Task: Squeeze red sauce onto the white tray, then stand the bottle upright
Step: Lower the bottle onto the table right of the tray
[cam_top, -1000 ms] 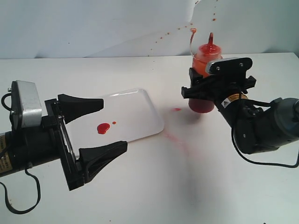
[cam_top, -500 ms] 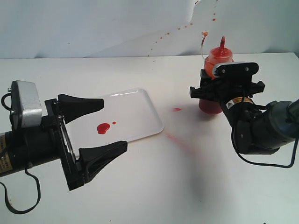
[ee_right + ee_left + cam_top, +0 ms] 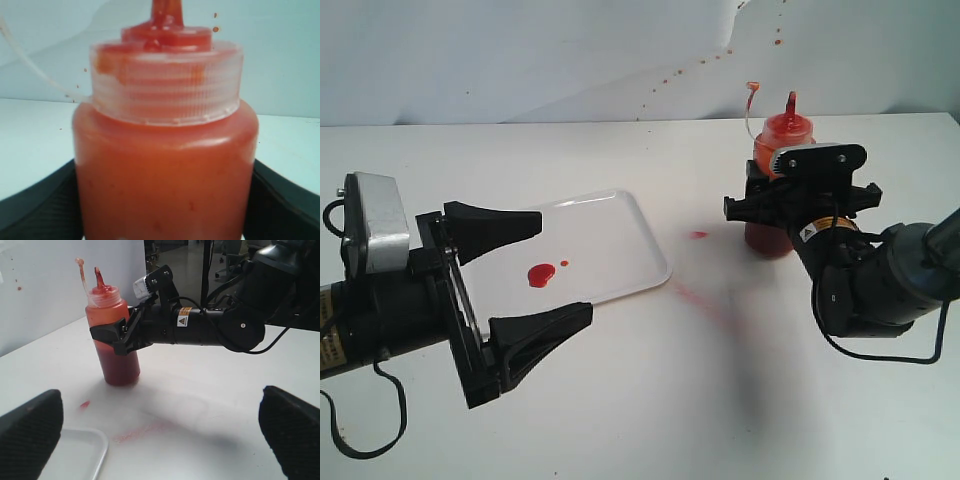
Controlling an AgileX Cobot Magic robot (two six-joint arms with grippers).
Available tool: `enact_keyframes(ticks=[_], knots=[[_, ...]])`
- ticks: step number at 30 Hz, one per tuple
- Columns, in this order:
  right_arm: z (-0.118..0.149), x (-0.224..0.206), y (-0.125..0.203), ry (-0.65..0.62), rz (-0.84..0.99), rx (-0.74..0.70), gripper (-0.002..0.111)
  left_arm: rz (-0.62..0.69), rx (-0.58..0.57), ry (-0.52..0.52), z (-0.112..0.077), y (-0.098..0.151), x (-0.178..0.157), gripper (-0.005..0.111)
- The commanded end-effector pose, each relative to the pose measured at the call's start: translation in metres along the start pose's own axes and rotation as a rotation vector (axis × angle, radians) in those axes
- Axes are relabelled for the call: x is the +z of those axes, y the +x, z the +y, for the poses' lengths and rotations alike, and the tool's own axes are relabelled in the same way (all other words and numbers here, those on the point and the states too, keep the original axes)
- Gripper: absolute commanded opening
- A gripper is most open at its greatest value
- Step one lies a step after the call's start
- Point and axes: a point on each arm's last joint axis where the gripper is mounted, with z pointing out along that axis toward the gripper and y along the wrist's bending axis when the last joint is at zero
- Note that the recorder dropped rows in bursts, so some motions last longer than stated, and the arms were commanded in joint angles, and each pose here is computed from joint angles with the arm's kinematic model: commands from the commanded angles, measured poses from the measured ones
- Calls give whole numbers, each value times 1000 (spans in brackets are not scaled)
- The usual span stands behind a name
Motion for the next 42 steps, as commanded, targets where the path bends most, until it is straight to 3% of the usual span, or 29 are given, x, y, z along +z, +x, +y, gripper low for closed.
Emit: enact_keyframes(ticks=[1,7,10,14,19,21,42], knots=[[-2,2,-5,2,-40,-12,0,-17,-1,5,-1,-2,0,105],[-2,2,-5,2,-40,-12,0,-17,-1,5,-1,-2,0,105],[-2,2,-5,2,-40,-12,7,-17,-1,5,-1,-2,0,105],[-2,2,-5,2,-40,-12,32,-17,-1,5,-1,-2,0,105],[-2,2,-5,3,-40,-16,76,-17,-1,5,-1,-2,0,105],[-2,2,-5,3,-40,-16,84,-17,-1,5,-1,-2,0,105],[-1,2,-5,0,-38,-16,87,-19,-1,6,-1,-3,0,105]])
